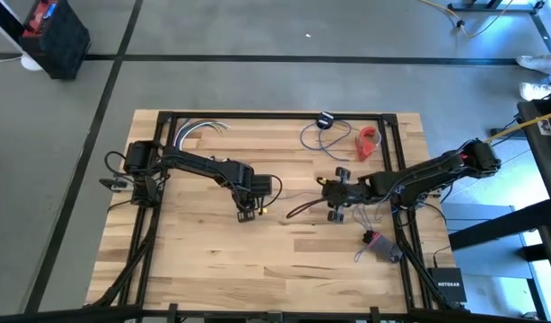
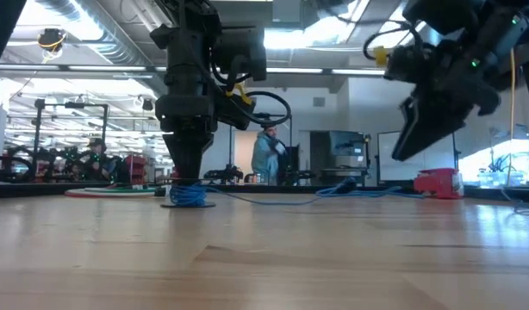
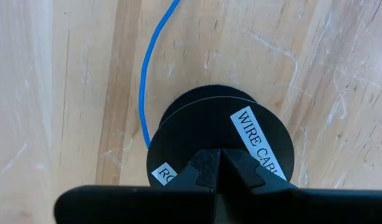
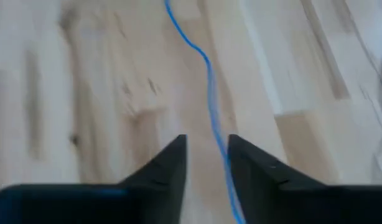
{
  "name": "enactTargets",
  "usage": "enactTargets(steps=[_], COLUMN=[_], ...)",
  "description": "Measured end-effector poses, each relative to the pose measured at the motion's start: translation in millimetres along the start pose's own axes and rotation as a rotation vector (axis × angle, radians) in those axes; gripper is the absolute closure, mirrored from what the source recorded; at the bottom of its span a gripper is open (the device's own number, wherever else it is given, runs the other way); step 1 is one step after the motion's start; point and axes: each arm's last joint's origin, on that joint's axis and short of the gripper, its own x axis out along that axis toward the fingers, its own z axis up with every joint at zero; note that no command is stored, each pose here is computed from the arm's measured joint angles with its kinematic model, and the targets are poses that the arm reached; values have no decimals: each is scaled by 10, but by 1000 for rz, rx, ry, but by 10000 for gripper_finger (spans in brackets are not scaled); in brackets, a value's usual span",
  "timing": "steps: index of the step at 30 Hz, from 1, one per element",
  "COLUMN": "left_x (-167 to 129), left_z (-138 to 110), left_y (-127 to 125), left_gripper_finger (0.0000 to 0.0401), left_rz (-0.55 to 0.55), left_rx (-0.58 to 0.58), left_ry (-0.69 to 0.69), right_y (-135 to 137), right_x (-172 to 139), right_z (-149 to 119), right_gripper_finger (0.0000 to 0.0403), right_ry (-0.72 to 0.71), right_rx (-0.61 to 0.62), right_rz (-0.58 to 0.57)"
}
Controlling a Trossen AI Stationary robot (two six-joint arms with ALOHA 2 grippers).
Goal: Coil cords
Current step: Uncoil the blue wire from the spool
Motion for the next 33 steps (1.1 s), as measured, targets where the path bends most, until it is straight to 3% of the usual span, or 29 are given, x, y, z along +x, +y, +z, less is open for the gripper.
enactTargets(steps=[5, 9, 13, 18, 25, 33], left_x=[0, 0, 0, 2, 1, 2], left_z=[2, 4, 7, 11, 19, 29], left_y=[0, -1, -1, -2, -4, -6], left_gripper_finger=[400, 400, 400, 400, 400, 400], left_rz=[-1, -1, -1, -2, -3, -5], left_rx=[0, 0, 2, 4, 7, 17], left_ry=[-2, -4, -7, -11, -19, -30], right_y=[36, 56, 61, 11, -56, -9], right_x=[-15, 6, 140, 528, 1024, 1387], right_z=[131, 237, 367, 434, 406, 524], right_gripper_finger=[215, 193, 197, 210, 233, 257], right_ry=[-98, -206, -303, -339, -381, -328], right_rx=[-37, -99, -123, -137, -174, -207], right_rz=[37, 8, 53, 169, 195, 205])
